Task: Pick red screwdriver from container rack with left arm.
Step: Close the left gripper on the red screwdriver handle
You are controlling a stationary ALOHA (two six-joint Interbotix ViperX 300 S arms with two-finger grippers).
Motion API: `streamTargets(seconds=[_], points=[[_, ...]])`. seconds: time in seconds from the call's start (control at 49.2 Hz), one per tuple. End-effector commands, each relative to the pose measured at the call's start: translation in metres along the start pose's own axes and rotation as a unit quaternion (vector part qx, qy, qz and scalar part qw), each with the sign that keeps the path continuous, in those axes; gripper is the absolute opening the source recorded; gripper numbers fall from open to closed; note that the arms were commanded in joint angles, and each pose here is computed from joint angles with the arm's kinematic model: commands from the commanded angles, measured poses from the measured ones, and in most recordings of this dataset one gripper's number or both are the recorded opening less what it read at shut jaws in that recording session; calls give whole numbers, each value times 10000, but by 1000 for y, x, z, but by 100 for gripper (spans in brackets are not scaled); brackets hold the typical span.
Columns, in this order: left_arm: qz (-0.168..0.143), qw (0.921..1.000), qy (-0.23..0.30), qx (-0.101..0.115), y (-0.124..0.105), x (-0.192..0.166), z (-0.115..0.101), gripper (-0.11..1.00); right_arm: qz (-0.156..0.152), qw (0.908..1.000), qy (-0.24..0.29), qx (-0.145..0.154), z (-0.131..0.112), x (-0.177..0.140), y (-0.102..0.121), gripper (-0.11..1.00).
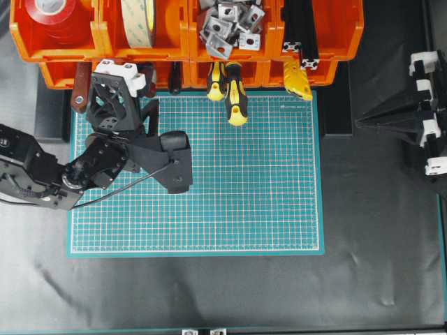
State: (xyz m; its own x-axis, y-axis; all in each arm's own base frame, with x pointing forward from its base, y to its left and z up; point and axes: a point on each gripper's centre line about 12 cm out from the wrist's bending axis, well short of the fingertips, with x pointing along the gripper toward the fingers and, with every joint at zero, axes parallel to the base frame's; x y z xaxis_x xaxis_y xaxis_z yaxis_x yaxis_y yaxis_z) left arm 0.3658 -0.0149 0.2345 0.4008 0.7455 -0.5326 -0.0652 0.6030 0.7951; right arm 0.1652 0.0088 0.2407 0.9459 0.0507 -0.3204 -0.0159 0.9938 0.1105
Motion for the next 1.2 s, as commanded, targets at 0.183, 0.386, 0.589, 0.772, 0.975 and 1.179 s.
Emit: streamTargets(seconds=[0.183,0.386,0.589,0.772,0.975,1.179], points=[[24,9998,-132,-172,12,-7,3,65,22,9999,-144,-2,8,-2,1,0],[17,9998,-123,-149,12,-7,2,27,33,9997,-235,5,10,-5,1,0],[15,9998,-158,-153,12,-8,3,27,41,9995,-304,-10,13,-7,2,0],[-10,9995,-269,-179,12,-17,10,27,41,9995,-304,-10,12,-8,2,0],[-12,9981,-577,-194,13,-49,24,24,41,9995,-304,-18,12,-7,2,1],[19,9964,-840,-72,15,-91,34,24,40,9996,-296,-18,11,-7,1,0]])
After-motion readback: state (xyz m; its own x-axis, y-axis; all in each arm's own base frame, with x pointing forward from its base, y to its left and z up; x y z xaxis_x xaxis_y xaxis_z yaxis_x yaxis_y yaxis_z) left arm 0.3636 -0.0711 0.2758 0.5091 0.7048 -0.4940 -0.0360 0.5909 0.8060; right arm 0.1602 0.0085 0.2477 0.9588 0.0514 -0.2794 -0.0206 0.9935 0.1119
